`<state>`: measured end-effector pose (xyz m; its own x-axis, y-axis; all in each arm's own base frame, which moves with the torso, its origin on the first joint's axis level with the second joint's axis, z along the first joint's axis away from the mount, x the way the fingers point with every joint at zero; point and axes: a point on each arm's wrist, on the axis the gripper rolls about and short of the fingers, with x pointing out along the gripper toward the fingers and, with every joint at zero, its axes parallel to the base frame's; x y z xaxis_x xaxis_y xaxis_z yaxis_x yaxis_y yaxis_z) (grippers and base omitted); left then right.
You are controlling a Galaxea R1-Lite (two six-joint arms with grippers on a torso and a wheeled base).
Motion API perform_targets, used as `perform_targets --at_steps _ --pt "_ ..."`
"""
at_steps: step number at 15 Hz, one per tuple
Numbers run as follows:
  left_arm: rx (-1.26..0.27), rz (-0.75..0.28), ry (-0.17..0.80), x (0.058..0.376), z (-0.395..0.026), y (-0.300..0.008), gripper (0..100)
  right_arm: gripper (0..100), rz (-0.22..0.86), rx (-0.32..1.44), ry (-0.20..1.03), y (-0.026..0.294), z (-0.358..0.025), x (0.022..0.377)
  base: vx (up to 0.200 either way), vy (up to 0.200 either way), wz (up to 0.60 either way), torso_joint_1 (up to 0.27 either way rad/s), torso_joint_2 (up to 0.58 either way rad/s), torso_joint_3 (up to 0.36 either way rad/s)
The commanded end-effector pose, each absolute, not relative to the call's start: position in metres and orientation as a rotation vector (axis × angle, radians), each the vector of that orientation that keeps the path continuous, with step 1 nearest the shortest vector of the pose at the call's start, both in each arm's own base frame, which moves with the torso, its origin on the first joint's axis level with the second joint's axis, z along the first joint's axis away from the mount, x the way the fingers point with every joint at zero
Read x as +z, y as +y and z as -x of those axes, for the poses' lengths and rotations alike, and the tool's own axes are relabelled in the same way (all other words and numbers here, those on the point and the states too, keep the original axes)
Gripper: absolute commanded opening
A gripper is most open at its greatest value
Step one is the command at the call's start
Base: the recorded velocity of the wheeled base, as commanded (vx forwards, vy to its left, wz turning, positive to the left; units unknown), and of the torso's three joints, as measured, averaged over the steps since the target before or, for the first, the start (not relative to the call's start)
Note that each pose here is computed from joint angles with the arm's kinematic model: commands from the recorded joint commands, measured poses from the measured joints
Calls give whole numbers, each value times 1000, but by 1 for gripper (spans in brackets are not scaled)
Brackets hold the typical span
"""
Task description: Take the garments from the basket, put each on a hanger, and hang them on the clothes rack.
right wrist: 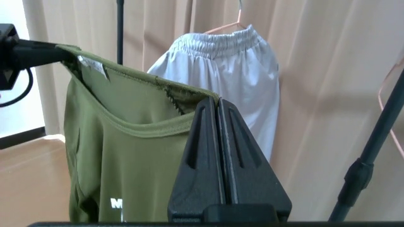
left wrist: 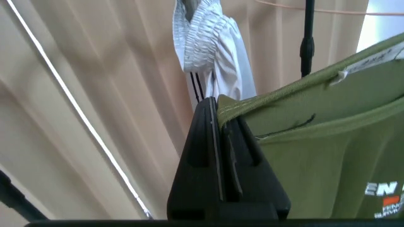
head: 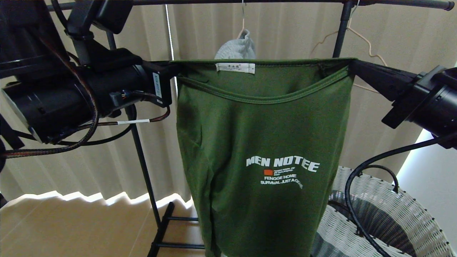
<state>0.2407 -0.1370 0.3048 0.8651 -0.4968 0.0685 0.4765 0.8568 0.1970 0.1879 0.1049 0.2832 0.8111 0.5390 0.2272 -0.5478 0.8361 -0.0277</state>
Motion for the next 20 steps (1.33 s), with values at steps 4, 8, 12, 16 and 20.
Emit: perform_targets --at_steps 4,8,12,16,20 --pt "-514 -176 -124 297 -241 -138 0 0 -33 585 -202 105 -188 275 0 0 0 0 0 0" --pt "-512 -174 -125 297 -241 -137 0 0 -28 583 -186 108 -193 271 0 0 0 0 0 0" --pt "-511 -174 -125 297 -241 -137 0 0 -6 581 -188 108 -194 270 0 0 0 0 0 0" --pt "-509 -174 -123 297 -241 -136 0 0 -4 583 -185 108 -193 269 0 0 0 0 0 0" --pt "-499 -176 -118 294 -232 -128 0 0 -4 581 -183 108 -193 268 0 0 0 0 0 0"
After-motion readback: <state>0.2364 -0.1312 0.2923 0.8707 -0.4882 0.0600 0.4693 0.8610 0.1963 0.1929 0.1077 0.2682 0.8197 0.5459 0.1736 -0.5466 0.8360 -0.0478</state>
